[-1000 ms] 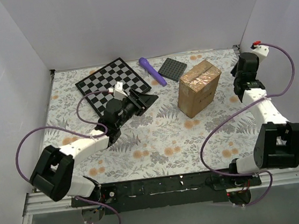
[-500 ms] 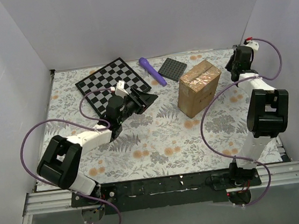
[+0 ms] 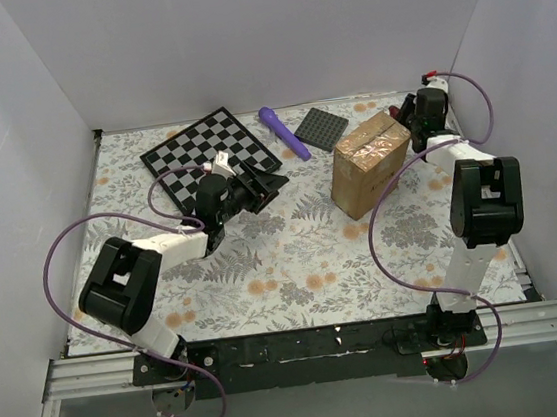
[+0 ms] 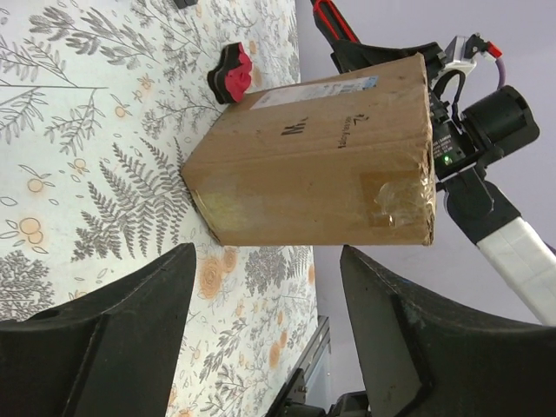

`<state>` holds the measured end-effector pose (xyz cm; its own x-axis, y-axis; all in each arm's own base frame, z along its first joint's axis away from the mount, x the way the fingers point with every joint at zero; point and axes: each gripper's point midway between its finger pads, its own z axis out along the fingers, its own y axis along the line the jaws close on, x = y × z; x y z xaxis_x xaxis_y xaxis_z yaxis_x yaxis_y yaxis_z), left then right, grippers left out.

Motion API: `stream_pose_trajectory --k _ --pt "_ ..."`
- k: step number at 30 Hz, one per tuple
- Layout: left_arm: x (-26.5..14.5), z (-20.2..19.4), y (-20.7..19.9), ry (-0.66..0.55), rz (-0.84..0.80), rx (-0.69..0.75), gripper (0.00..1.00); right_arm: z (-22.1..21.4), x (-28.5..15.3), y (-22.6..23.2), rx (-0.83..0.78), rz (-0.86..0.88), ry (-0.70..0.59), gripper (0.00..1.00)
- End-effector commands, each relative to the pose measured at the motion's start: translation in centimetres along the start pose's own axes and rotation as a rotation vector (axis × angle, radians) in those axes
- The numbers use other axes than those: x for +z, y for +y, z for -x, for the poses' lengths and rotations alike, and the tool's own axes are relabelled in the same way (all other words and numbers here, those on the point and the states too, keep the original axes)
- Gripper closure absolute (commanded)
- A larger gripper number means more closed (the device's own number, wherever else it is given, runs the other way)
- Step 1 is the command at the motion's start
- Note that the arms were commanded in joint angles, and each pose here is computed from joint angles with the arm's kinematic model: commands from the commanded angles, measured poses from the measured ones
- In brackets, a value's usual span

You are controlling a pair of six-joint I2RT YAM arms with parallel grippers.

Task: Unpack the express box
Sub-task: Move the express box to the center of the board.

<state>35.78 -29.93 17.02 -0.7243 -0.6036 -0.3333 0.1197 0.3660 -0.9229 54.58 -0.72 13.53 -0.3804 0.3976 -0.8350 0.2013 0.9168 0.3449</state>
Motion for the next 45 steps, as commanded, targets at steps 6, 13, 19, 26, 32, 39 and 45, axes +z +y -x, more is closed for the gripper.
stream_pose_trajectory --k 6,13,19,26,32,39,45 --pt "1.1 2.3 0.3 -0.009 -0.004 -0.009 0.32 -0.8 -3.3 5.9 0.0 0.134 -0.039 0.99" --pt "2.4 1.7 1.1 0.03 -0.014 -0.045 0.34 -4.6 -5.5 7.7 -0.006 0.165 0.013 0.99" --pt "1.6 0.4 1.1 0.063 0.008 -0.049 0.48 -6.8 -8.1 9.7 -0.003 0.174 0.054 0.99" --pt "-2.7 0.6 3.4 -0.012 0.186 -0.047 0.51 -8.8 -12.5 11.7 0.037 0.192 0.062 0.99" --pt "-6.4 0.8 3.7 -0.057 0.228 -0.055 0.51 -11.9 -15.4 13.0 0.045 0.221 0.106 0.99" --pt "-10.6 0.6 5.3 -0.077 0.324 -0.026 0.48 -16.3 -18.1 13.8 0.045 0.209 0.173 0.99" --pt "-13.9 -0.3 6.5 -0.078 0.399 -0.024 0.46 -16.8 -19.8 13.4 0.05 0.179 0.16 0.99"
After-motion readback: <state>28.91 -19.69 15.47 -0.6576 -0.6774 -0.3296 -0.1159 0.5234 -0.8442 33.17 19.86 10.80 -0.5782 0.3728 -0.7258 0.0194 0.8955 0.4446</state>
